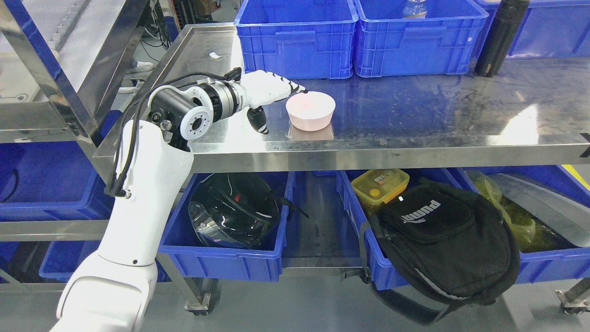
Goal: Stack pink IKEA bowl on shelf middle layer
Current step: 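Close the left hand fingers on the rim of the pink bowl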
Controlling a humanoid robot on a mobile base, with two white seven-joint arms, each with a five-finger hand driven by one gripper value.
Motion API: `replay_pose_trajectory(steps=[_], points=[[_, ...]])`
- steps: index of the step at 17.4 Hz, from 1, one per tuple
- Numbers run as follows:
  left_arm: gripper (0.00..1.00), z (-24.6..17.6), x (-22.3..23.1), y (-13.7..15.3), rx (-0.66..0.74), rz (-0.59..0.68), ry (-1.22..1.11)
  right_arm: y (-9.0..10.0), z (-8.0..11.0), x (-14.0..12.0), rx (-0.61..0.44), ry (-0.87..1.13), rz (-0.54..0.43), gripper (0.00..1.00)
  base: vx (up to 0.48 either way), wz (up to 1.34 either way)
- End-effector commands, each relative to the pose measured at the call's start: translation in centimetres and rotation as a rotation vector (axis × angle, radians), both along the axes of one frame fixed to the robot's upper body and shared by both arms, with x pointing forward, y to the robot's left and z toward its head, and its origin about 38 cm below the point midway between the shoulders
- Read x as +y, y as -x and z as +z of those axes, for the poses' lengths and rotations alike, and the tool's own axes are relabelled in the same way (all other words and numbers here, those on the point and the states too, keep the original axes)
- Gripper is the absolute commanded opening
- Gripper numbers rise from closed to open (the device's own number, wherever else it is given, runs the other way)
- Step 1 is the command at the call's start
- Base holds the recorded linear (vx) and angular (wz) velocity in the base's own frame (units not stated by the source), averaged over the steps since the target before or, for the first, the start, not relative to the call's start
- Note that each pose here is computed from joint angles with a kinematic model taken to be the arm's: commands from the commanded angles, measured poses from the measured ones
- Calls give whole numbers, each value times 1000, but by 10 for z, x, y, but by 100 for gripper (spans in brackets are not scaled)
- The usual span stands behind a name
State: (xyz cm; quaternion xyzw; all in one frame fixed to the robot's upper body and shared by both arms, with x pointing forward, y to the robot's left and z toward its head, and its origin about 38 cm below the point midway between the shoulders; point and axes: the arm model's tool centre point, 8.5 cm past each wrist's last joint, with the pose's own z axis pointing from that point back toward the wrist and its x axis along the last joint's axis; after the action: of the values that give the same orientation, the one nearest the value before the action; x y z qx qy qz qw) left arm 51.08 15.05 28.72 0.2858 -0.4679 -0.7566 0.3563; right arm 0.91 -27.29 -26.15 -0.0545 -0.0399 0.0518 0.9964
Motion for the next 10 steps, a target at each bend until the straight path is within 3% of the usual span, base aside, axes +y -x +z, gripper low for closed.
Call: replay_pose_trajectory(steps=[1,5,10], points=[[81,-37,-69,-13,120,-56,-49,8,1,-11,4,16,0,100,0,0],[64,-37,-63,-27,140,-18,-89,8,1,-11,4,16,0,100,0,0],[64,-37,-61,-28,133,-15,-80,8,1,-11,4,16,0,100,0,0]])
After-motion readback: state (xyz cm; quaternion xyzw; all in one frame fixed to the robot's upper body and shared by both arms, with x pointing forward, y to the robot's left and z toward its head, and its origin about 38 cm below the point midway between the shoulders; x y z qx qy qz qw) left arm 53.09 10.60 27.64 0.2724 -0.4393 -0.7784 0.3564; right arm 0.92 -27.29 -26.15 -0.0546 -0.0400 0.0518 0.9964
